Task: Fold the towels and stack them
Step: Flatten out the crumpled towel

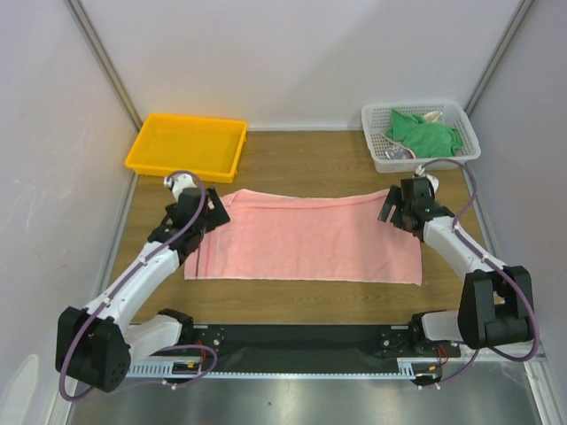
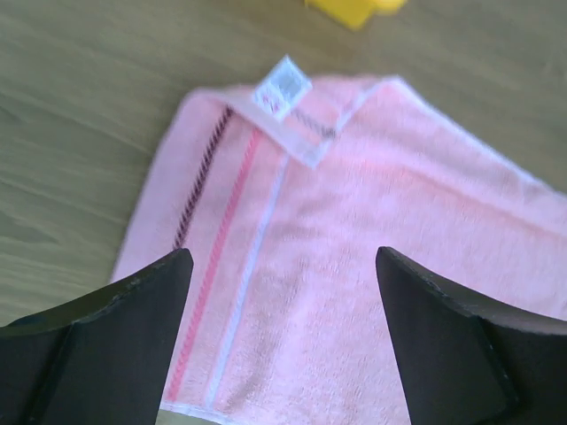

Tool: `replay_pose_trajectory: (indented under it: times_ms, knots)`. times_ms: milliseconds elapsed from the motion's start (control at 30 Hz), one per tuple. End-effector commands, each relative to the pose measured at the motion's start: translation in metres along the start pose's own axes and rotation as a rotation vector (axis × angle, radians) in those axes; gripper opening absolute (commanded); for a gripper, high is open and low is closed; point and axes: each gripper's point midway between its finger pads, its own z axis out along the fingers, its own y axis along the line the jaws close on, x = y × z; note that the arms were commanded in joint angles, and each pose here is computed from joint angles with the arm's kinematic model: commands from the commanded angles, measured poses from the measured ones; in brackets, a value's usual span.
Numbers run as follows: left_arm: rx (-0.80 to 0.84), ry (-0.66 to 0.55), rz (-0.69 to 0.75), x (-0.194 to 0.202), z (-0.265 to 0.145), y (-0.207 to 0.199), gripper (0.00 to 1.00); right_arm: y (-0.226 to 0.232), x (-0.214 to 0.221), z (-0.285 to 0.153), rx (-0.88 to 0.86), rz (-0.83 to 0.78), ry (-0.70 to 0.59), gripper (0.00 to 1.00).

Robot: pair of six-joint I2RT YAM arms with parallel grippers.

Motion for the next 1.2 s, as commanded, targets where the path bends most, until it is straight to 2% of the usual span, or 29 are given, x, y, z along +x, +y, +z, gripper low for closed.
replay_pose_trajectory:
  times_ms: [0,33,133,167,233,267,367,533,733,867,1167]
  knots:
    - [0.056,0.126,-0.04,0.053,0.007,-0.001,0.89,0.008,0.031,0.01,-0.072,0.091,0.049,0.88]
    - [0.067,0.131,-0.042,0.061,0.009,0.0,0.88,0.01,0.031,0.011,-0.088,0.105,0.03,0.87]
    - [0.102,0.126,-0.059,0.071,0.016,-0.003,0.84,0.008,0.037,0.018,-0.086,0.136,0.019,0.72]
    - [0.114,0.131,-0.059,0.075,0.018,-0.005,0.79,0.007,0.037,0.019,-0.082,0.142,0.013,0.62]
    - [0.132,0.119,-0.069,0.075,0.023,-0.009,0.71,0.008,0.036,0.021,-0.082,0.149,0.006,0.55]
    - [0.138,0.126,-0.065,0.078,0.025,-0.011,0.62,0.009,0.036,0.023,-0.082,0.151,0.006,0.48]
    - [0.125,0.133,-0.057,0.077,0.032,-0.013,0.51,0.008,0.034,0.025,-0.068,0.147,0.008,0.36]
    - [0.118,0.141,-0.038,0.075,0.047,-0.021,0.4,0.012,0.025,0.031,-0.066,0.148,-0.01,0.33]
    - [0.11,0.18,-0.009,0.073,0.072,-0.038,0.4,0.019,0.029,0.057,-0.053,0.122,0.033,0.32]
    - [0.084,0.236,-0.002,0.091,0.081,-0.034,0.39,0.016,0.039,0.072,-0.029,0.11,0.065,0.32]
    - [0.014,0.341,0.016,0.127,0.056,-0.007,0.4,-0.004,0.075,0.06,0.047,0.108,0.177,0.33]
